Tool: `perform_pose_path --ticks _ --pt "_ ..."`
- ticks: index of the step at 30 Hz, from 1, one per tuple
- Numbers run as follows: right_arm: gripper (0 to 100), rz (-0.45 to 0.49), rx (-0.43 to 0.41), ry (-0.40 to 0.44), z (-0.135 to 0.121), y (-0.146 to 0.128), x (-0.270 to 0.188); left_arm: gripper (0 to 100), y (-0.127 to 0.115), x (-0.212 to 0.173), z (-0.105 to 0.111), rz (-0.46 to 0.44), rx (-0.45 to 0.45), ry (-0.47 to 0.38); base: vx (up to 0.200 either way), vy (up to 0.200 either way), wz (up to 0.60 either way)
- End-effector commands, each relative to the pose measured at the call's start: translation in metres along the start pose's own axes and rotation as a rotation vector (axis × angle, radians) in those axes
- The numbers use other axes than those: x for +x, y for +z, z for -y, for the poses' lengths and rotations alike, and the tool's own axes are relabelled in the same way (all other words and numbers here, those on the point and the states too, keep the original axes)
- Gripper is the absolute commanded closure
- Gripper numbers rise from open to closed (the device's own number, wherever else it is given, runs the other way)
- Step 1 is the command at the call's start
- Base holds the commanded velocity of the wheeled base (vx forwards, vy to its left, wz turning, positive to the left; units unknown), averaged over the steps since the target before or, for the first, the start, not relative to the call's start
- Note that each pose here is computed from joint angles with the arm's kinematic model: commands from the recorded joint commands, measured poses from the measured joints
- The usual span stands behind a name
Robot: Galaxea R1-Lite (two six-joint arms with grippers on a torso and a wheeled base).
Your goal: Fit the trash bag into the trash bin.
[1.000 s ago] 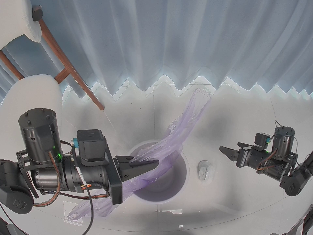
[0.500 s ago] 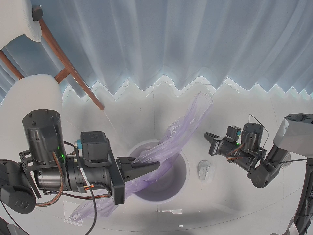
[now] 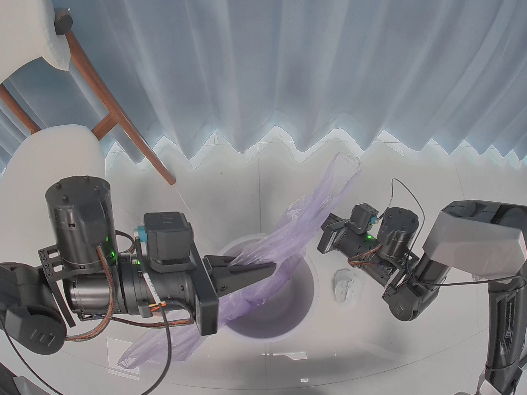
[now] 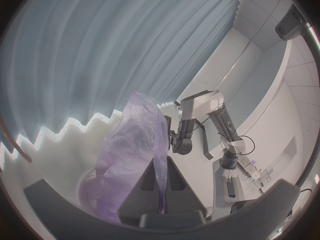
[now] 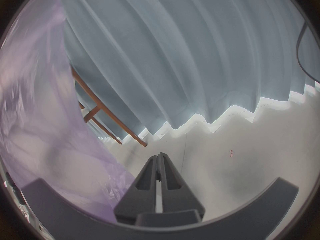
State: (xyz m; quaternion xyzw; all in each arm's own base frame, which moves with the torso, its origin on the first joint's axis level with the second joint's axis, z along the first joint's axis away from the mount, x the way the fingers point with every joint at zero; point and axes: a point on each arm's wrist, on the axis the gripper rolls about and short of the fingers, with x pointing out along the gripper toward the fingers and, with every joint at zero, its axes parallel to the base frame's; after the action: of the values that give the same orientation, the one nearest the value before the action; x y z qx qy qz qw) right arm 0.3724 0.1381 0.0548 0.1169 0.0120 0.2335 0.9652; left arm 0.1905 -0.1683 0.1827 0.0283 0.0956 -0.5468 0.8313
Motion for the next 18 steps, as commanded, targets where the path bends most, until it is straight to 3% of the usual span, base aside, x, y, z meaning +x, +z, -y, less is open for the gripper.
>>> perform_pose_path --ticks 1,11,18 --pt "100 -0.029 -0.007 0.014 -0.001 -0.021 0.007 100 0.003 0.004 -0.002 0.009 0.004 0.000 0.000 0.000 0.00" --pt "100 -0.030 -0.011 0.146 -0.028 -0.025 0.009 100 0.004 0.009 -0.002 0.009 0.005 -0.055 0.000 0.000 0.00" --pt "100 -0.168 -0.039 0.269 -0.059 -0.031 -0.034 100 -0.002 0.022 -0.009 -0.019 -0.011 -0.055 0.000 0.000 0.00"
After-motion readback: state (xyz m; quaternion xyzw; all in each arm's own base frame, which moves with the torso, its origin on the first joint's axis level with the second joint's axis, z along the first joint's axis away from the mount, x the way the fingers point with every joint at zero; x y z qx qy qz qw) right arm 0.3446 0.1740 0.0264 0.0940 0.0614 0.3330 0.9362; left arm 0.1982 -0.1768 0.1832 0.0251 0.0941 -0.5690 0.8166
